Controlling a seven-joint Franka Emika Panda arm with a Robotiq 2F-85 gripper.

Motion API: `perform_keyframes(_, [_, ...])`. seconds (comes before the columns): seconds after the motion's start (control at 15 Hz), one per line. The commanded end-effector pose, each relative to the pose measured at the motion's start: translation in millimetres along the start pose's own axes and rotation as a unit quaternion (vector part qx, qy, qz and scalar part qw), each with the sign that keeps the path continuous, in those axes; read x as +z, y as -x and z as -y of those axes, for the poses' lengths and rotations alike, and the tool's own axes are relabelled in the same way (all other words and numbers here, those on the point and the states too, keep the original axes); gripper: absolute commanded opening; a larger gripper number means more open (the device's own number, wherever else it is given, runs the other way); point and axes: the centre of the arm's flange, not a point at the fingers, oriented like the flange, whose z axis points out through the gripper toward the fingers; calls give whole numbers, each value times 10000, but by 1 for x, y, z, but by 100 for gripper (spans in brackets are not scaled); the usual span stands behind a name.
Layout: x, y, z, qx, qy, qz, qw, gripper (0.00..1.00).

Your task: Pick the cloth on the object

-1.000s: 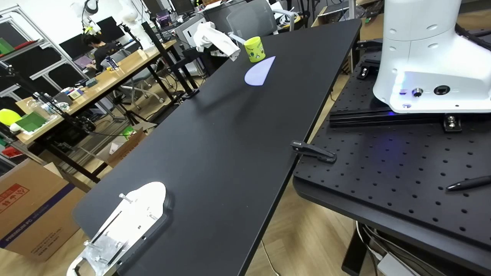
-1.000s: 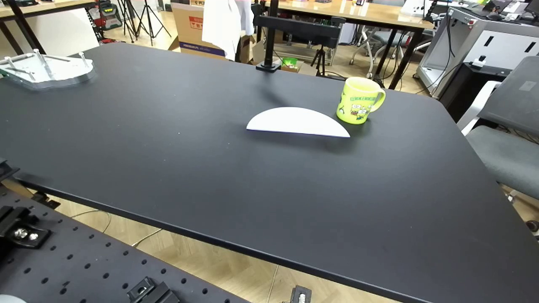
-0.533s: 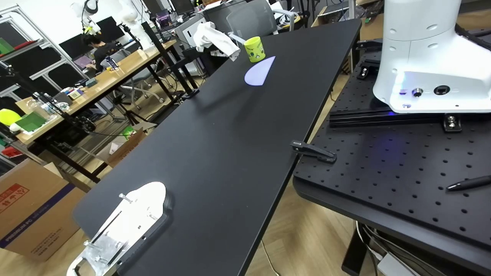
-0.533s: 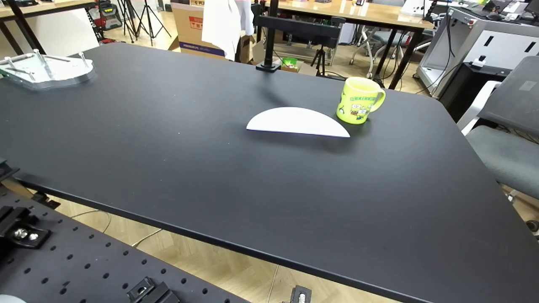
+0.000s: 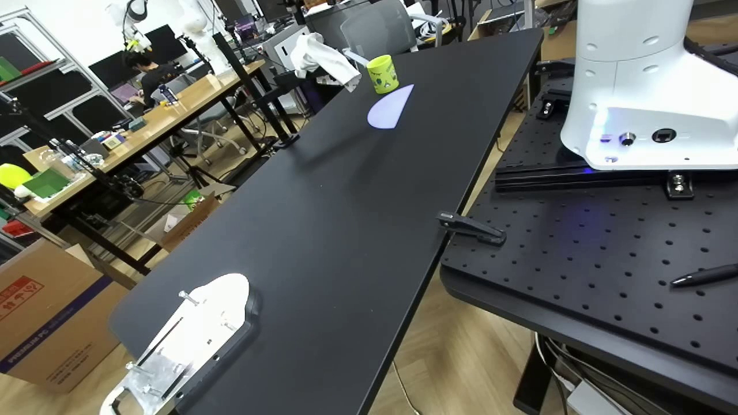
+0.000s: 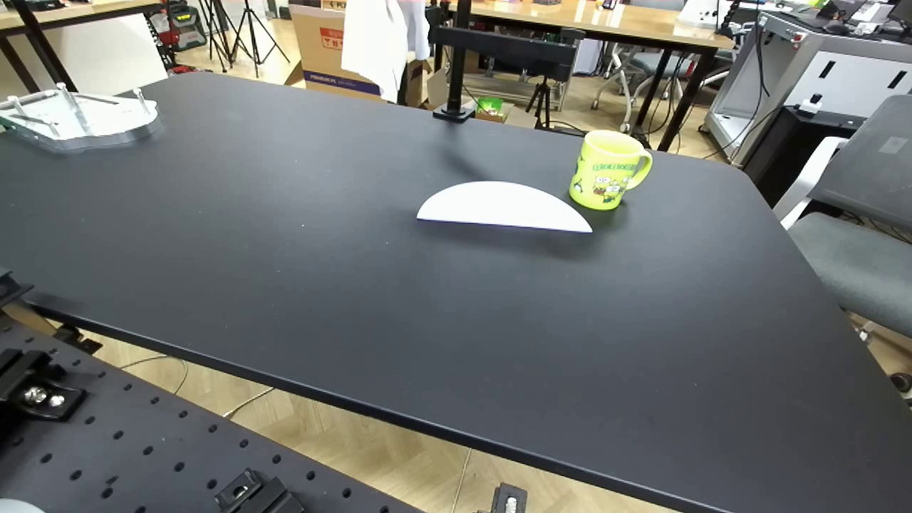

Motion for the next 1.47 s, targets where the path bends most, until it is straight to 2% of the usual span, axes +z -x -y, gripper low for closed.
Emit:
perform_keyframes(0.0, [9,-24,11,28,-74,177,9998,100])
perform_keyframes(0.33, [23,-36,17,138,-280,603,9977,100])
perform_keyframes(0.4, [24,-37,17,172,-323,701,9969,77])
perform_keyframes(0.47, [26,-38,18,180,-357,769,9962,74])
perform_keyframes(0.87, [26,-46,17,396,-564,1053,9920,31])
perform_keyframes(1.07, [24,-48,13,551,-900,1307,9858,10])
perform_keyframes(1.2, [23,-49,12,643,-1090,1439,9815,1])
perform_keyframes(1.4, [18,-49,9,694,-1305,1566,9765,0])
